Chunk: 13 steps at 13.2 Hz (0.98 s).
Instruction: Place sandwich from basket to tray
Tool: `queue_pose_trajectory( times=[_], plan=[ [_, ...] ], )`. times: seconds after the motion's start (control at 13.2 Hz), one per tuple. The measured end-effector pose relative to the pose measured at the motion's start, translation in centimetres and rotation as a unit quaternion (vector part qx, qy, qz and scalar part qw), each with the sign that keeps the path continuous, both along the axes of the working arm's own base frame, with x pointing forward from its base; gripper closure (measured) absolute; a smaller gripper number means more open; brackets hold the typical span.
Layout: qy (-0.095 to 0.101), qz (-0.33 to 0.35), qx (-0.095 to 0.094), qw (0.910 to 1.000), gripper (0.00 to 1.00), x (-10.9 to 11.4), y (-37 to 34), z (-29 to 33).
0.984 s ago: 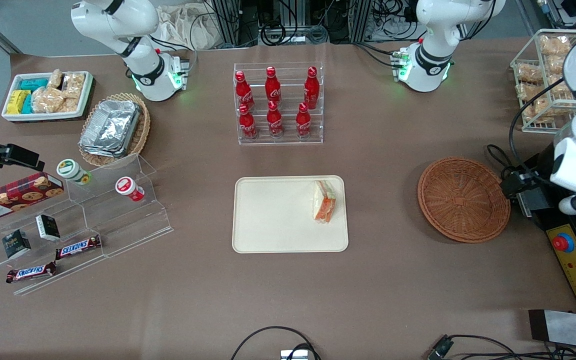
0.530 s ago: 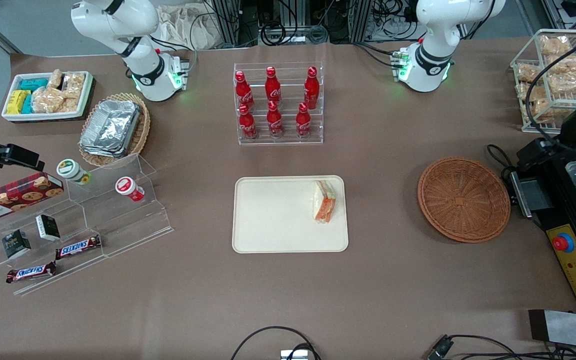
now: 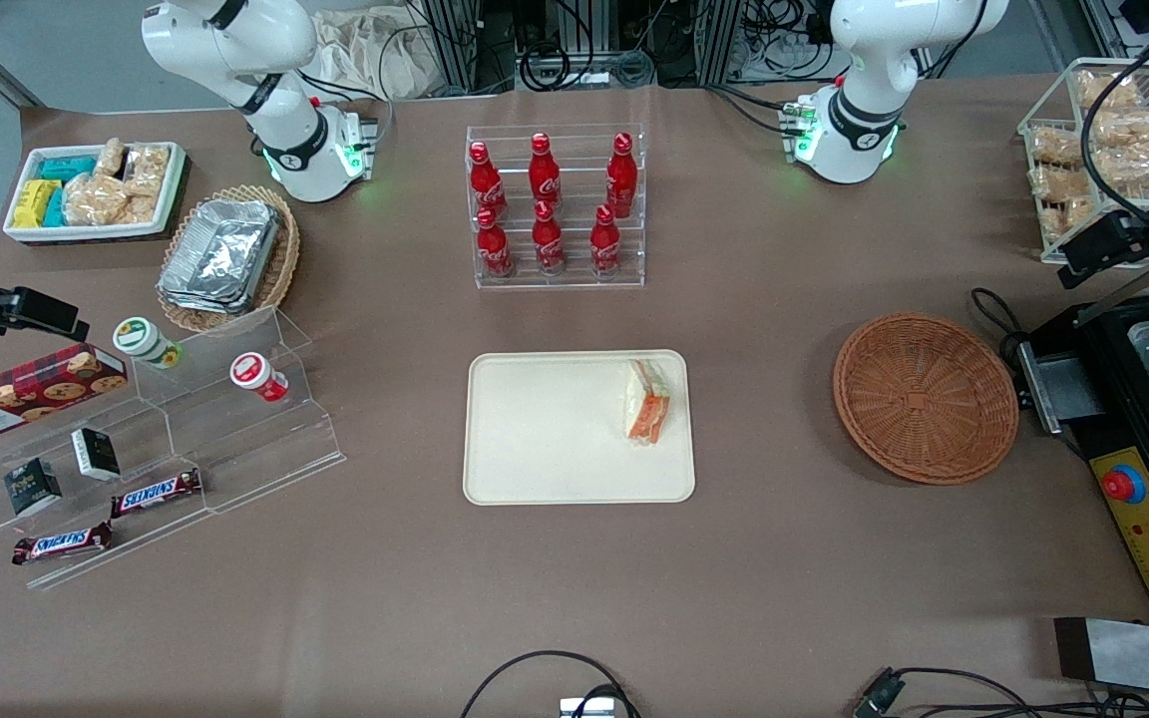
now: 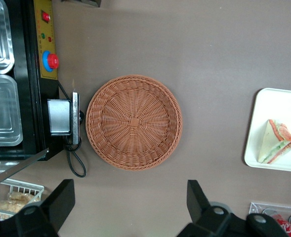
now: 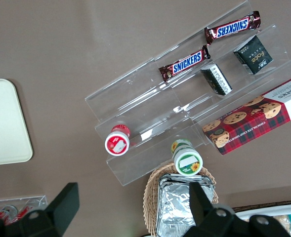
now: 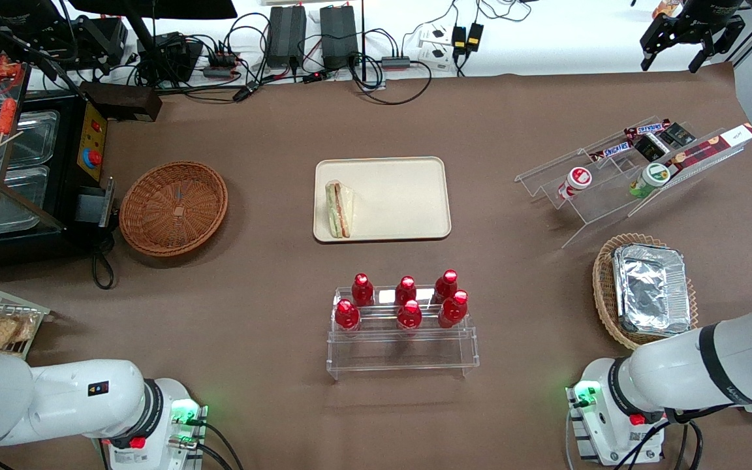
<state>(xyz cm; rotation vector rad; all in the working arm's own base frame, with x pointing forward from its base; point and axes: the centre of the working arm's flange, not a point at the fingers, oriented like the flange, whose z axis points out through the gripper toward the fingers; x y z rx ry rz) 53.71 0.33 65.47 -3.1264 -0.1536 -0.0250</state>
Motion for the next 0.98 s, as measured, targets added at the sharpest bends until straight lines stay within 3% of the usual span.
queue_pose_trajectory(
  times=[0.98],
  plan=[
    [-0.006, -0.067, 0.001, 0.9977, 0.00, -0.9, -4.3, 1.0]
  ],
)
